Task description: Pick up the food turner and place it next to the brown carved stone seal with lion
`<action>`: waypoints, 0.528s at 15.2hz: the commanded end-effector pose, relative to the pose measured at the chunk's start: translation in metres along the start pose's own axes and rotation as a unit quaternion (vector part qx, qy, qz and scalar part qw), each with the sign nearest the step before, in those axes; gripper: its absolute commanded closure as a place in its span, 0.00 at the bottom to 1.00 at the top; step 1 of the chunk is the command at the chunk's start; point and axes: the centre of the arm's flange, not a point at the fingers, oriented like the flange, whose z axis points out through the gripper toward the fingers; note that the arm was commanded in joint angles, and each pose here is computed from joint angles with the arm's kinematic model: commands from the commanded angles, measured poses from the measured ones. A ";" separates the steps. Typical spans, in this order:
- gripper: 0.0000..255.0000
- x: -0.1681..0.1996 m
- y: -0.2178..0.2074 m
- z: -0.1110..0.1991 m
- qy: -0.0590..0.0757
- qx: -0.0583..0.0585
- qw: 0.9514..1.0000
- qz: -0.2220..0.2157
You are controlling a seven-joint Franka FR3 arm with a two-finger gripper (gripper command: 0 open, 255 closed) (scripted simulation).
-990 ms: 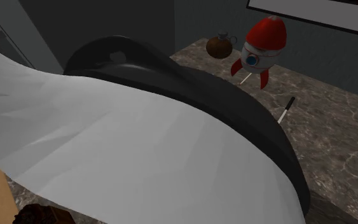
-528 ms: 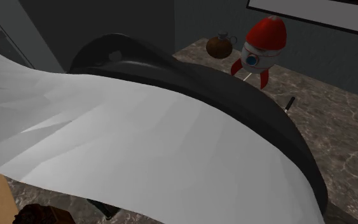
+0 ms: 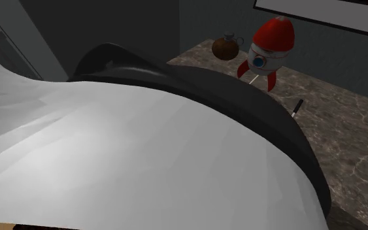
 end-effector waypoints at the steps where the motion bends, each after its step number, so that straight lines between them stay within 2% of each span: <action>1: 1.00 0.000 0.000 0.009 0.000 0.000 1.000 0.000; 8: 1.00 0.003 0.000 0.046 0.000 0.000 1.000 0.000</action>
